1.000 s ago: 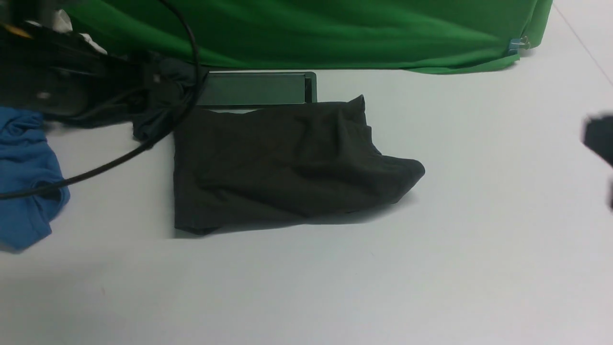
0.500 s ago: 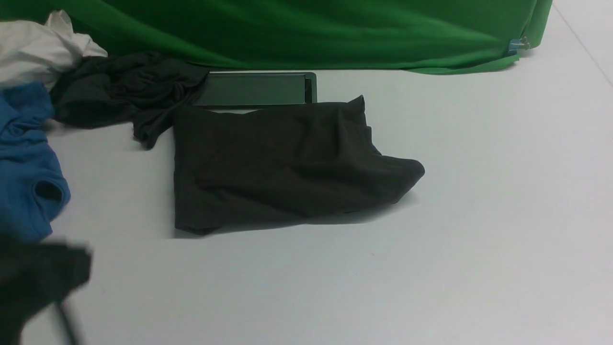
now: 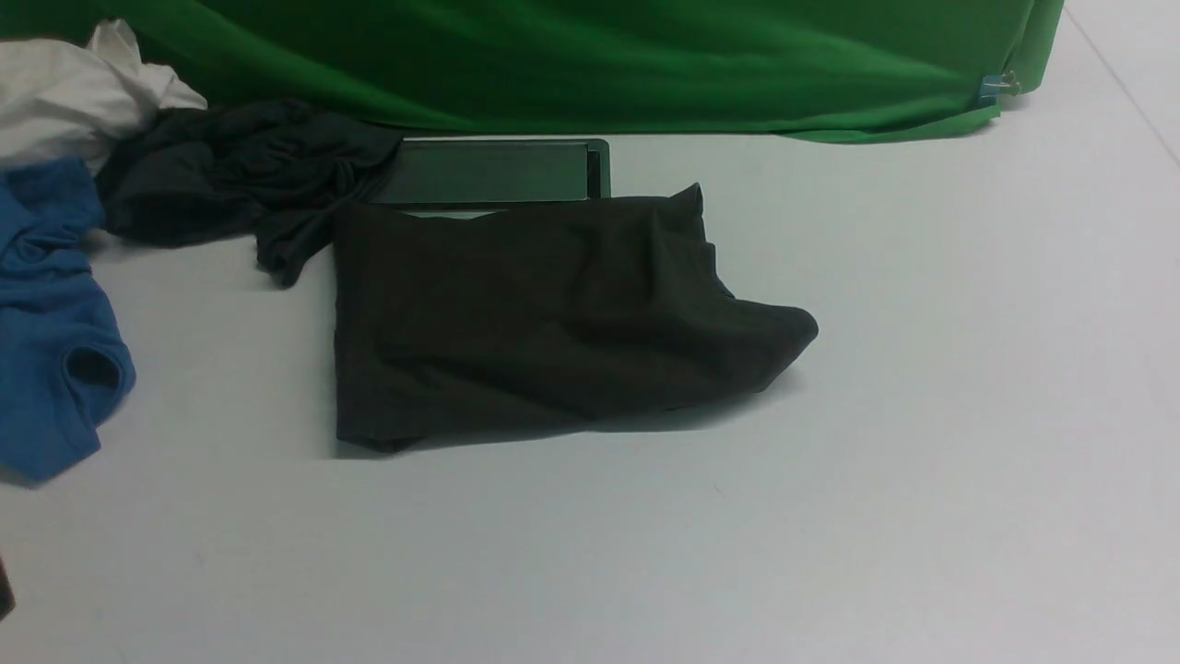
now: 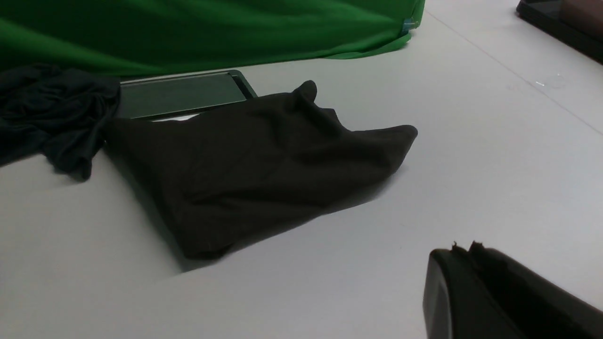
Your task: Fold a long-sleeved shirt on a white desktop.
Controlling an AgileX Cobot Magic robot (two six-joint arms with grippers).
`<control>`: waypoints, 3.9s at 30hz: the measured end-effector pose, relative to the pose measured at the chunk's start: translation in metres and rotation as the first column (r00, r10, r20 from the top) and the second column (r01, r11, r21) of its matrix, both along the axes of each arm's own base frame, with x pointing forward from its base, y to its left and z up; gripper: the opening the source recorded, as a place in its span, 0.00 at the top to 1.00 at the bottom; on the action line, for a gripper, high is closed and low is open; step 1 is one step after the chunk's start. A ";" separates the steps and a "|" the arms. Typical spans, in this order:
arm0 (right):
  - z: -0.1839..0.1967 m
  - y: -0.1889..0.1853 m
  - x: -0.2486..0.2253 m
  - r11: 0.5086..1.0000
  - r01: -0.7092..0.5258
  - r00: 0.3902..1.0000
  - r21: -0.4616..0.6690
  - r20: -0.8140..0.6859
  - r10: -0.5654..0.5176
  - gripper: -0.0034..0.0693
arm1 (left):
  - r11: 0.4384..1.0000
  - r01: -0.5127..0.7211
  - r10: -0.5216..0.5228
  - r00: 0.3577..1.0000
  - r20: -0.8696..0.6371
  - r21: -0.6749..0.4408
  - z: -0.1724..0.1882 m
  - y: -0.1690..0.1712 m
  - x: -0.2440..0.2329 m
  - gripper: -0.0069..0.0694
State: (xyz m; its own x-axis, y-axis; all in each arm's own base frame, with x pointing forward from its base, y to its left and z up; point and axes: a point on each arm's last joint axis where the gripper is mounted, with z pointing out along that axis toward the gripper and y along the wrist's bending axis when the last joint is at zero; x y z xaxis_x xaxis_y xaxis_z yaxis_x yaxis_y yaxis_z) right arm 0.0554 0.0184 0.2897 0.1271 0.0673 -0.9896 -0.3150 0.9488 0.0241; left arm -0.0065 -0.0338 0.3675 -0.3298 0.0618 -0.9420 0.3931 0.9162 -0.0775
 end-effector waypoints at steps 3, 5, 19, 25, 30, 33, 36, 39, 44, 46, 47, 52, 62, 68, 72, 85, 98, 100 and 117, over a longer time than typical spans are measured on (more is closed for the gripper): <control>0.000 0.000 0.000 1.000 0.000 1.000 0.000 0.000 0.000 0.65 | 1.000 -0.002 0.002 1.000 0.002 0.002 0.000 0.000 0.000 0.89; 0.000 0.000 0.000 1.000 0.000 1.000 0.000 0.000 0.000 0.64 | 1.000 -0.003 0.002 1.000 0.004 0.006 0.000 0.000 0.000 0.89; 0.000 0.000 0.000 1.000 0.000 1.000 0.000 0.000 0.000 0.63 | 0.913 -0.402 0.348 0.854 0.386 0.066 -0.109 0.034 0.052 0.89; -0.001 0.000 0.000 1.000 -0.001 1.000 -0.002 -0.009 0.001 0.62 | 0.919 -0.393 0.388 0.912 0.134 0.017 -0.184 0.033 0.061 0.89; -0.001 0.000 0.000 1.000 -0.002 1.000 -0.002 -0.012 0.002 0.62 | 0.920 -0.392 0.385 0.911 0.150 0.019 -0.182 0.033 0.061 0.89; -0.001 0.000 0.000 1.000 -0.002 1.000 -0.002 -0.012 0.002 0.62 | 0.921 -0.389 0.379 0.911 0.161 0.032 -0.182 0.033 0.061 0.89; -0.001 0.000 0.000 1.000 -0.002 1.000 -0.002 -0.012 0.002 0.62 | 0.922 -0.385 0.371 0.912 0.176 0.052 -0.181 0.033 0.062 0.89; -0.001 0.000 0.000 1.000 -0.002 1.000 -0.002 -0.012 0.002 0.62 | 0.922 -0.382 0.366 0.913 0.181 0.063 -0.181 0.033 0.062 0.89; -0.001 0.000 0.000 1.000 -0.002 1.000 -0.002 -0.012 0.002 0.62 | 0.922 -0.382 0.365 0.913 0.183 0.066 -0.181 0.033 0.062 0.88; -0.001 0.000 0.000 1.000 -0.002 1.000 -0.002 -0.012 0.002 0.62 | 0.922 -0.382 0.365 0.911 0.191 0.063 -0.181 0.033 0.062 0.88; -0.001 0.000 0.000 1.000 -0.002 1.000 -0.002 -0.012 0.002 0.62 | 0.922 -0.383 0.365 0.910 0.195 0.061 -0.180 0.033 0.062 0.88; -0.001 0.000 0.000 1.000 -0.002 1.000 -0.002 -0.012 0.002 0.62 | 0.922 -0.383 0.365 0.910 0.197 0.061 -0.180 0.033 0.062 0.88; -0.007 0.001 0.001 1.000 -0.003 0.999 -0.011 -0.039 0.003 0.62 | 0.922 -0.383 0.365 0.910 0.197 0.061 -0.180 0.033 0.062 0.88; -0.010 0.001 0.002 1.000 -0.006 0.998 -0.018 -0.062 0.005 0.62 | 0.922 -0.383 0.365 0.910 0.197 0.061 -0.180 0.033 0.062 0.88; -0.011 0.001 0.001 1.000 -0.003 0.998 -0.018 -0.061 0.002 0.62 | 0.922 -0.383 0.365 0.910 0.197 0.061 -0.180 0.033 0.062 0.88; -0.069 -0.016 -0.002 0.960 0.268 0.952 -0.082 -0.127 -0.277 0.62 | 0.922 -0.383 0.364 0.909 0.201 0.062 -0.180 0.033 0.062 0.88; -0.102 -0.020 0.000 0.934 0.334 0.890 -0.129 -0.283 -0.358 0.62 | 0.922 -0.381 0.360 0.910 0.206 0.072 -0.180 0.033 0.062 0.88; -0.102 -0.020 0.000 0.933 0.336 0.890 -0.129 -0.282 -0.359 0.62 | 0.922 -0.381 0.360 0.910 0.206 0.072 -0.180 0.033 0.062 0.88; -0.102 -0.020 0.000 0.933 0.336 0.890 -0.129 -0.282 -0.359 0.62 | 0.922 -0.381 0.359 0.910 0.206 0.073 -0.180 0.033 0.062 0.88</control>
State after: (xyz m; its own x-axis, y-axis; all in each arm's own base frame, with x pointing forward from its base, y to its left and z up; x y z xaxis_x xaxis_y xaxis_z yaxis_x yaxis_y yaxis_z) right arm 0.0554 -0.0020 0.1876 -0.1702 -0.0028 -0.9854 0.0456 0.9989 -0.0107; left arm 0.0553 -0.0005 0.1879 -0.1694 0.0752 -0.9827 0.0217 0.9971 0.0725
